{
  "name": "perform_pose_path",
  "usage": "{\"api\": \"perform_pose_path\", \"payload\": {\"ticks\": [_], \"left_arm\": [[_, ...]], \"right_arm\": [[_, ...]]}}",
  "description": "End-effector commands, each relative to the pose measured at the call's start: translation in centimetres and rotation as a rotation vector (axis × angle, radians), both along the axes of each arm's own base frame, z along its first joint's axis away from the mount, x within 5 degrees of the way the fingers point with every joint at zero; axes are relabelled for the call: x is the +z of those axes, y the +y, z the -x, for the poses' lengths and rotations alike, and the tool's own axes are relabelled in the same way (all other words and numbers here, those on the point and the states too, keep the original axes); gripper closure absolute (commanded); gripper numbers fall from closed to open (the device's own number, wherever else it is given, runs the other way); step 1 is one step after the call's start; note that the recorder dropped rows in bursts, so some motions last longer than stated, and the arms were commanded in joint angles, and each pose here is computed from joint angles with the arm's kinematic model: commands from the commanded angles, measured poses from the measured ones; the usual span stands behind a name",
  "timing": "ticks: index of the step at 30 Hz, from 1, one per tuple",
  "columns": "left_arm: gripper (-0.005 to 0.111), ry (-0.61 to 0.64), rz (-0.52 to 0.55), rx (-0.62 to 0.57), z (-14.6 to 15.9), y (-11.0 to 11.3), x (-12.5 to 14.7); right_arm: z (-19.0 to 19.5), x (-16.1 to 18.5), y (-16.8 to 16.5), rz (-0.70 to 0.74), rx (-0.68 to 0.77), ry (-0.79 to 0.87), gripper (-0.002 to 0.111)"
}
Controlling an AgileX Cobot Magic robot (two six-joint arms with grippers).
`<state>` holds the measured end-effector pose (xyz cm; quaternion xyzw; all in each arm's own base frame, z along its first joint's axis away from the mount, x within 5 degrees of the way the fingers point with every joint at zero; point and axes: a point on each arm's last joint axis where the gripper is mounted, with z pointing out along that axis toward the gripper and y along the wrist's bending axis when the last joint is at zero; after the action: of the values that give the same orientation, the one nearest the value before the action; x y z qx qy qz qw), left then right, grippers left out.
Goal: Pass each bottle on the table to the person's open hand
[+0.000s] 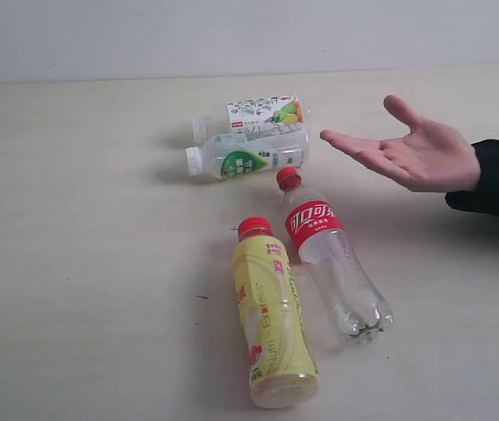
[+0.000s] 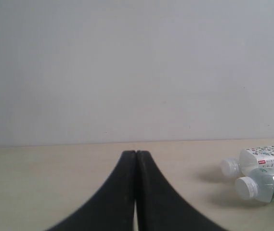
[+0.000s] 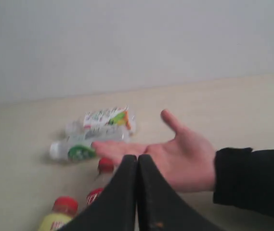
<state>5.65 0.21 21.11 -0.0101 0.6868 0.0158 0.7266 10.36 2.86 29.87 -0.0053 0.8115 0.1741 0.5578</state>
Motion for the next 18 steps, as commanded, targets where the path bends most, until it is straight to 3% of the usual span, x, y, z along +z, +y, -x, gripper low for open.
{"api": "perform_pose_path", "payload": {"ticks": [1, 10, 18], "left_arm": [[0.107, -0.002, 0.005, 0.003, 0.0, 0.0, -0.1], [0.107, -0.002, 0.005, 0.003, 0.0, 0.0, -0.1], [0.107, -0.002, 0.005, 0.003, 0.0, 0.0, -0.1]], "right_arm": [[-2.1, 1.2, 1.3, 0.121, 0.188, 0.2, 0.108], [-6.2, -2.2, 2.1, 0.204, 0.334, 0.657, 0.108], [-6.8, -3.2, 3.5, 0.278, 0.414, 0.673, 0.108]]}}
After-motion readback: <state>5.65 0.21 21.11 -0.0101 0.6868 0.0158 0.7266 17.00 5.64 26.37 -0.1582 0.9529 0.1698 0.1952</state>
